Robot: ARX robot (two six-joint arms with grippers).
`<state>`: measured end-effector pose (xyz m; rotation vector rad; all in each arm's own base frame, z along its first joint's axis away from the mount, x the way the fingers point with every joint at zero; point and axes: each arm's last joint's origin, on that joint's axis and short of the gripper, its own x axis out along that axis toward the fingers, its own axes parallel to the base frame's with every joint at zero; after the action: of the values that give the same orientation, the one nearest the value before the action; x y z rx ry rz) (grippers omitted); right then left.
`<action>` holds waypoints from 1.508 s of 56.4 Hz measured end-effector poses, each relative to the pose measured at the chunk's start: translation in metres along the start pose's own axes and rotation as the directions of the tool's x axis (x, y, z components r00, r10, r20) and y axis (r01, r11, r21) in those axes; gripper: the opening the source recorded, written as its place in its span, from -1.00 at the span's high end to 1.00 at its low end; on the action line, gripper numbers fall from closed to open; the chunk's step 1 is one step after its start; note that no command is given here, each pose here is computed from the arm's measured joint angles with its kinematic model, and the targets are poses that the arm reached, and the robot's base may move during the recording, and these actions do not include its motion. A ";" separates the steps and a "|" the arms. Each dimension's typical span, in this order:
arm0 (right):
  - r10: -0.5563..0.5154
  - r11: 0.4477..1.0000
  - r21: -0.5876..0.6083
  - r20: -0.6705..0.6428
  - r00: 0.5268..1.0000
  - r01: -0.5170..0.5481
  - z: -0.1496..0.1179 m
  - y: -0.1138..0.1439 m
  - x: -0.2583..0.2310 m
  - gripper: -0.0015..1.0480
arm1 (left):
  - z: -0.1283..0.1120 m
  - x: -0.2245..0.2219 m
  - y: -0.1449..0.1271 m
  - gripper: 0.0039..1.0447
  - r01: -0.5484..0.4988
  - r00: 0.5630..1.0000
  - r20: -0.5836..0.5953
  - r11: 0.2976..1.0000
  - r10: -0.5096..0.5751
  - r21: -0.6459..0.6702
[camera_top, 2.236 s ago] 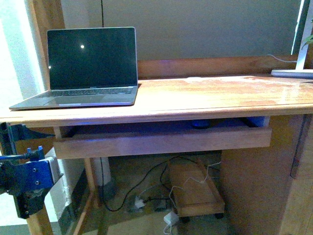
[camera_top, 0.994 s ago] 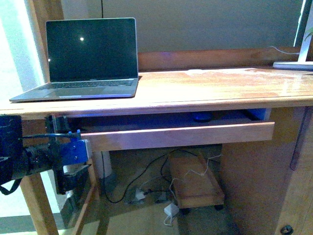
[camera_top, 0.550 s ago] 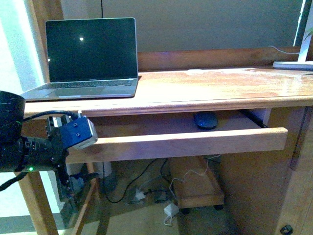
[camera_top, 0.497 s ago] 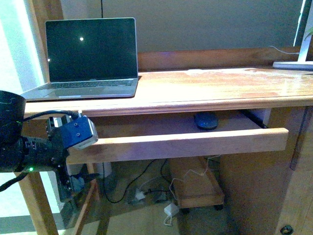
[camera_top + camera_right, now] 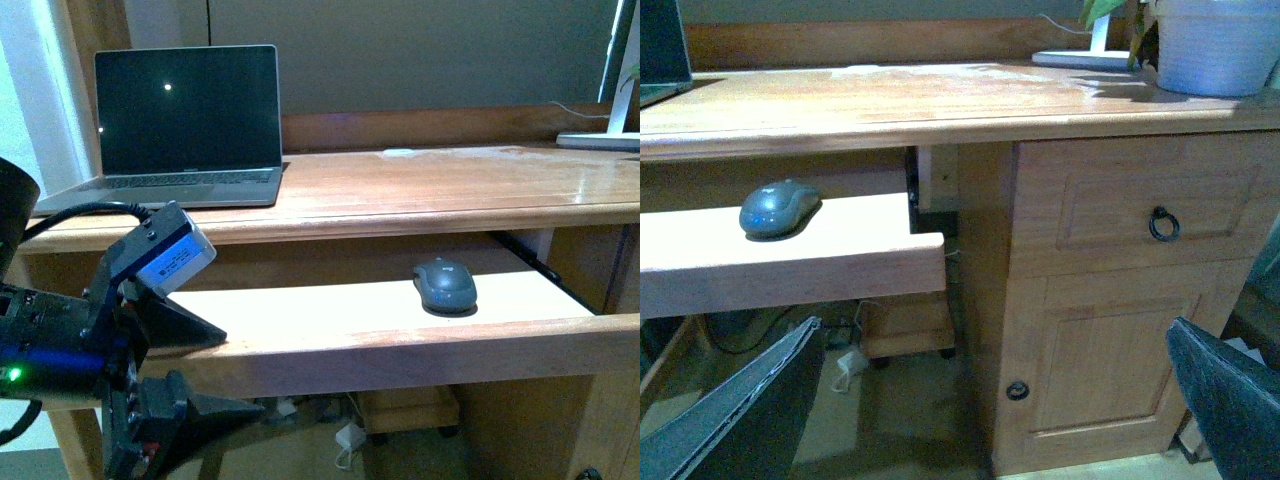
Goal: Place mouse
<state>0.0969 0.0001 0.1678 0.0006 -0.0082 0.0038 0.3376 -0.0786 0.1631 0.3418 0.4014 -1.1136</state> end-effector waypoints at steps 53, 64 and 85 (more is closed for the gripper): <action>0.000 1.000 0.000 0.000 1.000 0.000 0.000 0.000 0.000 -0.99 | 0.055 -0.144 -0.124 -0.86 -0.801 0.332 0.148 0.361 0.932 -0.477; 0.000 1.000 0.000 0.000 1.000 0.000 0.000 0.000 0.000 -0.99 | 0.018 -0.153 -0.168 -0.47 -0.792 0.390 0.119 0.399 0.913 -0.463; 0.000 1.000 0.000 0.000 1.000 0.000 0.000 0.000 0.000 -0.99 | -0.049 -0.146 -0.193 0.78 -0.781 0.399 0.141 0.417 0.906 -0.464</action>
<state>0.0969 0.0001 0.1678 0.0006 -0.0082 0.0038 0.0980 -0.0180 0.1765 -0.0093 0.0066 -0.0160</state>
